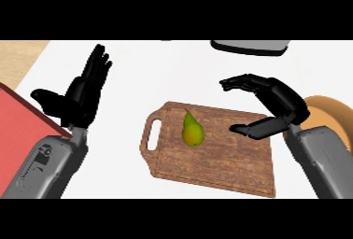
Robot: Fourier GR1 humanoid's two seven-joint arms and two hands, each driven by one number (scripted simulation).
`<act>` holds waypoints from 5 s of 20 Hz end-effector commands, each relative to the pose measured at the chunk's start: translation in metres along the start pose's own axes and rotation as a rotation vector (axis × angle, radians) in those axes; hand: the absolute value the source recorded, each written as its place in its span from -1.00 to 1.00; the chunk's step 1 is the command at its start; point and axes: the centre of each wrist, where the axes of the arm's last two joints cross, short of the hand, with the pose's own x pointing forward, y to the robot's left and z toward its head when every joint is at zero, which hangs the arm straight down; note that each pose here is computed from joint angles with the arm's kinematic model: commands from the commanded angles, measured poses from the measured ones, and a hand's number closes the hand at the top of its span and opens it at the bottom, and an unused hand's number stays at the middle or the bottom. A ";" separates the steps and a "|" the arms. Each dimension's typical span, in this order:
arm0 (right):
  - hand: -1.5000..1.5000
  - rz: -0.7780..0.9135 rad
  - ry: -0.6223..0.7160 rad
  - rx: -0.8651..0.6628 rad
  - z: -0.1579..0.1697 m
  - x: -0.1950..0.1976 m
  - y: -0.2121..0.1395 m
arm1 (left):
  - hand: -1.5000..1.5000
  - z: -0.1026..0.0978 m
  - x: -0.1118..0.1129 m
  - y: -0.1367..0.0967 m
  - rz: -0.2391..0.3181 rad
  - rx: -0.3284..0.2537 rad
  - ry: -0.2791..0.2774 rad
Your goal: Pick the pear from the cutting board and place it in the pot
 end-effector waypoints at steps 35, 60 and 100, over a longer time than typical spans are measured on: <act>-1.00 0.443 0.038 0.828 -0.115 -0.062 0.044 | 0.00 0.025 -0.016 0.044 0.005 0.119 -0.005; -1.00 0.505 0.064 0.811 -0.118 -0.099 0.098 | 0.00 0.014 0.001 0.050 0.005 0.104 -0.028; 1.00 1.057 0.420 -0.511 -0.198 0.003 0.106 | 0.00 0.031 -0.020 0.071 -0.015 0.207 0.061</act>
